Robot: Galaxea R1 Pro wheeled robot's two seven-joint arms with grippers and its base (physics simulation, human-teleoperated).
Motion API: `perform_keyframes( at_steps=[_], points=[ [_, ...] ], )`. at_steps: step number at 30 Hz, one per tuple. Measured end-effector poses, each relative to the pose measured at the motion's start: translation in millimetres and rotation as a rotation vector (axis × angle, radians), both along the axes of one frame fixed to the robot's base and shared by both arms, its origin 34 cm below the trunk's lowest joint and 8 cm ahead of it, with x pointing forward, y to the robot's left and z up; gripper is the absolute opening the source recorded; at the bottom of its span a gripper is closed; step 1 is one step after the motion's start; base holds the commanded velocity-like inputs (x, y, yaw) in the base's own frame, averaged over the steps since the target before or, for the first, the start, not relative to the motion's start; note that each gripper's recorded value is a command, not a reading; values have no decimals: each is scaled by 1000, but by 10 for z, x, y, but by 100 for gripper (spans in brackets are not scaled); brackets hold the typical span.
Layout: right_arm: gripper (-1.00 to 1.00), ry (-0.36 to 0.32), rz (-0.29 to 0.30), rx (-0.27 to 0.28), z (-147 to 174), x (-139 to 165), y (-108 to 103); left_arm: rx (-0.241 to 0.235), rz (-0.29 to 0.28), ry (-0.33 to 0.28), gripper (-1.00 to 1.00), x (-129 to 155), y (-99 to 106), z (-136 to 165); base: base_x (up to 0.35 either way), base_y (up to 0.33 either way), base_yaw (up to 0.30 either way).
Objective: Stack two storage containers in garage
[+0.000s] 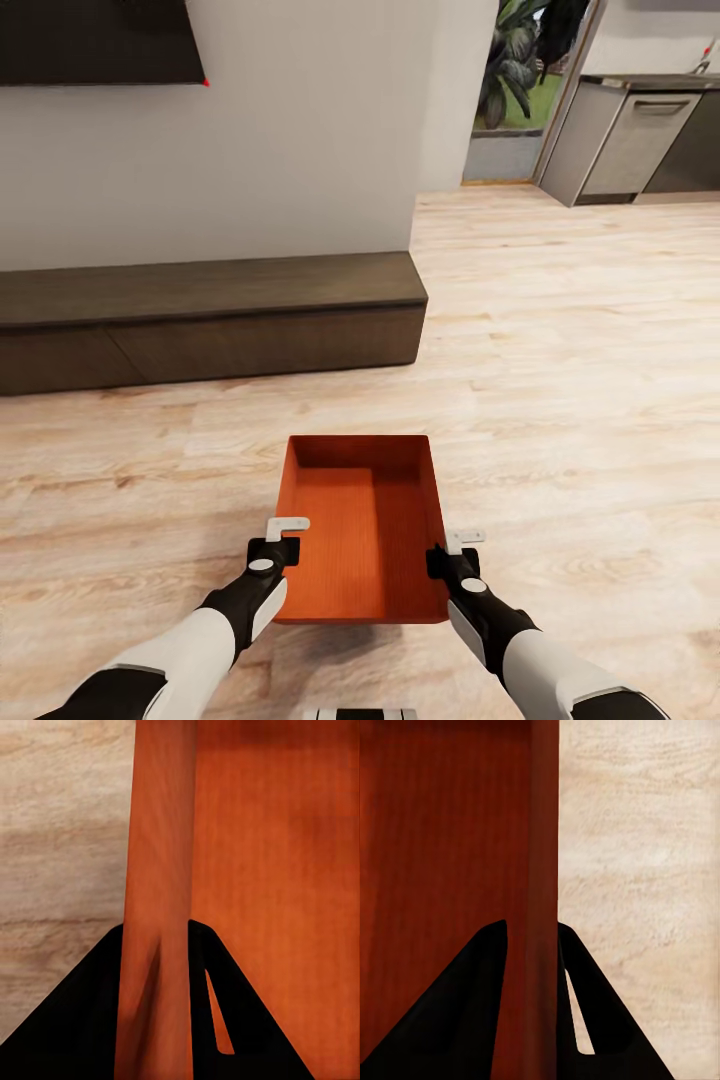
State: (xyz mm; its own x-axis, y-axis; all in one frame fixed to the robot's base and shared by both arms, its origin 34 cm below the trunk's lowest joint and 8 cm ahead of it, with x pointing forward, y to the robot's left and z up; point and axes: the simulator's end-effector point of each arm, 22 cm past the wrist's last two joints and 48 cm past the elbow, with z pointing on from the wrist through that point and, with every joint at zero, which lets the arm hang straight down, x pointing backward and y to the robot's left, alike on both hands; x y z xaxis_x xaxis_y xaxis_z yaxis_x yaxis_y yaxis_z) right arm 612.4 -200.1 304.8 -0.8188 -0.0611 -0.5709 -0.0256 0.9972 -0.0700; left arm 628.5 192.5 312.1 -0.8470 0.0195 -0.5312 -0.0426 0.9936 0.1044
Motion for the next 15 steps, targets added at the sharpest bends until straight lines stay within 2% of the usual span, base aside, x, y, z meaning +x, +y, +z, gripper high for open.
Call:
perform_keyframes(
  at_steps=[15],
  points=[
    [-100,0,1,-2,310,57,-9,-6,8,0,-100,48,-11,309,0,0,0]
  ],
)
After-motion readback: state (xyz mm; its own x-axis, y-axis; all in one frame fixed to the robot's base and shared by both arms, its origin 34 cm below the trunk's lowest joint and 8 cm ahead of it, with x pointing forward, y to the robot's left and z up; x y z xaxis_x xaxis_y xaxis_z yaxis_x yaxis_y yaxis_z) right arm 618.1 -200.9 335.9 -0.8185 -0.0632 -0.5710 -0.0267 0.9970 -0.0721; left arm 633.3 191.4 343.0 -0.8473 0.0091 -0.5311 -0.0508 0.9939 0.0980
